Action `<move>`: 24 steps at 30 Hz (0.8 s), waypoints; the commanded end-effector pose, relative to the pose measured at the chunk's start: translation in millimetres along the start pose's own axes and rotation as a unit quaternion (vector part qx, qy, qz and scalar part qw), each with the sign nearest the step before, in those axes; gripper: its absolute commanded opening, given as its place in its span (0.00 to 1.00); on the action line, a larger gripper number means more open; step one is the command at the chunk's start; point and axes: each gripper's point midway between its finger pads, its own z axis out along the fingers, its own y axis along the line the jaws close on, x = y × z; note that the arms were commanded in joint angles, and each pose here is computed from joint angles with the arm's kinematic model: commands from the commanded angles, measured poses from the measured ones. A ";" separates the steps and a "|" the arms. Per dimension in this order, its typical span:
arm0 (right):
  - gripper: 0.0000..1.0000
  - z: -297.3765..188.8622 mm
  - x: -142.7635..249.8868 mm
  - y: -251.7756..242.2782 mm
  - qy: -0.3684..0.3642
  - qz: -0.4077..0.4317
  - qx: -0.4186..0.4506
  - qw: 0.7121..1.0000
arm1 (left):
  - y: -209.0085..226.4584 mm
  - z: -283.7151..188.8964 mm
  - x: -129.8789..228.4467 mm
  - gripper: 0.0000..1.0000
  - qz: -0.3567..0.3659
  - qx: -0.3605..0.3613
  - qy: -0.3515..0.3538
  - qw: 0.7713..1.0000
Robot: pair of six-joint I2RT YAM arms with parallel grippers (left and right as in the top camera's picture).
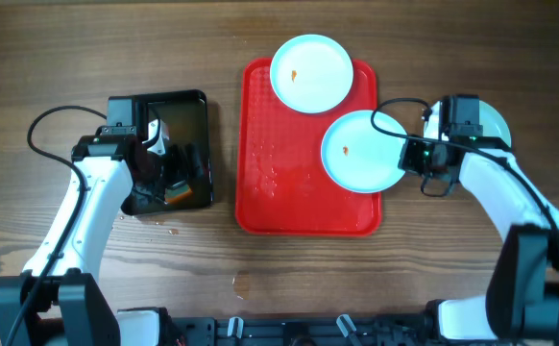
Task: Clean dirty plates on tray and stack at the side
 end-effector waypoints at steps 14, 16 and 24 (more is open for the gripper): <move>0.04 1.7 29.2 56.0 -0.008 -0.101 0.033 0.994 | 9.3 -8.9 -11.6 1.00 0.001 -0.031 -0.031 0.999; 0.04 6.1 31.4 60.1 0.000 -0.100 0.021 0.995 | 9.2 -7.3 -11.9 1.00 0.002 -0.032 -0.030 0.999; 0.04 11.5 38.7 65.2 0.019 -0.090 0.003 0.996 | 22.3 36.9 -9.5 0.56 0.020 -0.058 -0.036 0.997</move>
